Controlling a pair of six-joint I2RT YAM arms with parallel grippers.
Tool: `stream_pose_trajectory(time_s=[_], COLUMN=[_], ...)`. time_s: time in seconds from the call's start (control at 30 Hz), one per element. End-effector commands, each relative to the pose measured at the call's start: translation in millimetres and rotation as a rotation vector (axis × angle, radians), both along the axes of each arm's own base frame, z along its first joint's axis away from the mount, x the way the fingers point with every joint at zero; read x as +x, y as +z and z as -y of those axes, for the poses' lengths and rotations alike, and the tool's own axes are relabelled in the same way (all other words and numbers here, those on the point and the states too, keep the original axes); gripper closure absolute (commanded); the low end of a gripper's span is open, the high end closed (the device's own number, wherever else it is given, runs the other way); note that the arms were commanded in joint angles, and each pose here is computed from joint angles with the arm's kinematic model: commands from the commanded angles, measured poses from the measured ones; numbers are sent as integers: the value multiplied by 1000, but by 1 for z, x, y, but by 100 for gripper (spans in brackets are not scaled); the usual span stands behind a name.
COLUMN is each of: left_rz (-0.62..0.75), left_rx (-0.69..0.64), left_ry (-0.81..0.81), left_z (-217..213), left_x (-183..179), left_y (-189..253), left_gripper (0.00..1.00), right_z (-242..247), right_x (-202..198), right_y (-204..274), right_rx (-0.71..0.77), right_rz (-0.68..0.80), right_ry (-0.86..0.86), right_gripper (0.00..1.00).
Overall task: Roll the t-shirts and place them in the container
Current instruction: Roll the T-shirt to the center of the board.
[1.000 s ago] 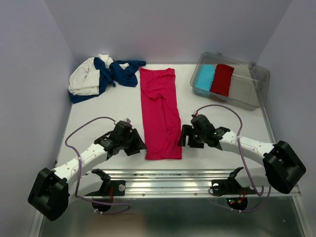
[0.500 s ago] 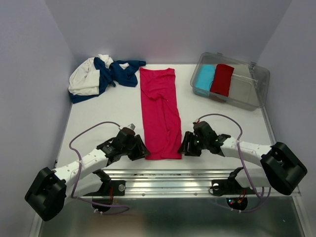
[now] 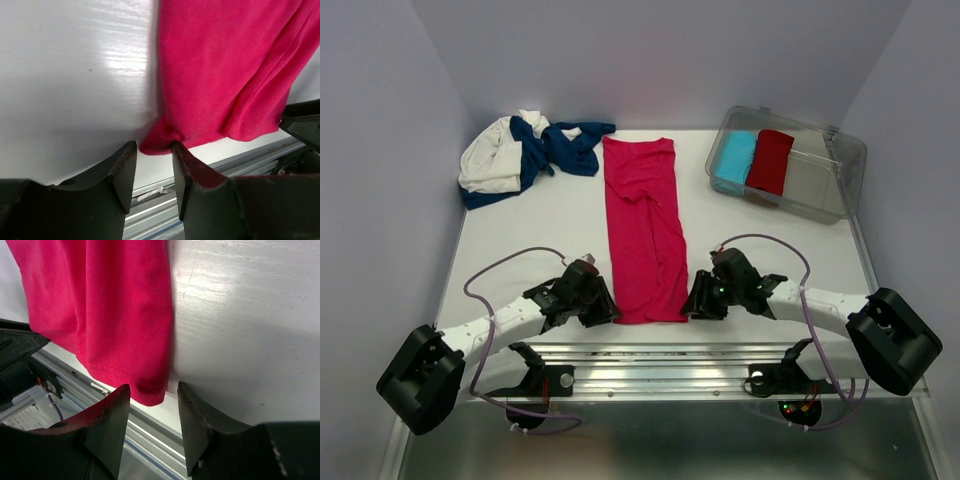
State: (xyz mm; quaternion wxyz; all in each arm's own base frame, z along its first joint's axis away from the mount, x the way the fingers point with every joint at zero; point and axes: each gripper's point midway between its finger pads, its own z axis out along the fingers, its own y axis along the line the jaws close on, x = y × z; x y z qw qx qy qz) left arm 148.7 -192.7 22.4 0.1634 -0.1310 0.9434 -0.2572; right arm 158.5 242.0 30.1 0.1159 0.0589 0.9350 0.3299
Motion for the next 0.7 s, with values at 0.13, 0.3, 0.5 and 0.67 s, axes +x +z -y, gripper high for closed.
stream_pose_trajectory(time_s=[0.13, 0.3, 0.5, 0.67], left_rz=[1, -6, -52, -132], left_rx=[20, -2, -78, -110], left_ry=[-43, -46, -60, -17], left_z=[10, 16, 25, 24], left_x=[0, 0, -15, -32], left_y=[-4, 0, 14, 15], left_gripper=[67, 100, 100, 100], right_z=[5, 3, 7, 5], right_x=[-12, -11, -9, -8], right_y=[-11, -11, -7, 1], right_rx=[-19, -17, -32, -13], right_rz=[-42, -45, -33, -14], right_ry=[17, 21, 5, 11], right_gripper=[65, 92, 99, 99])
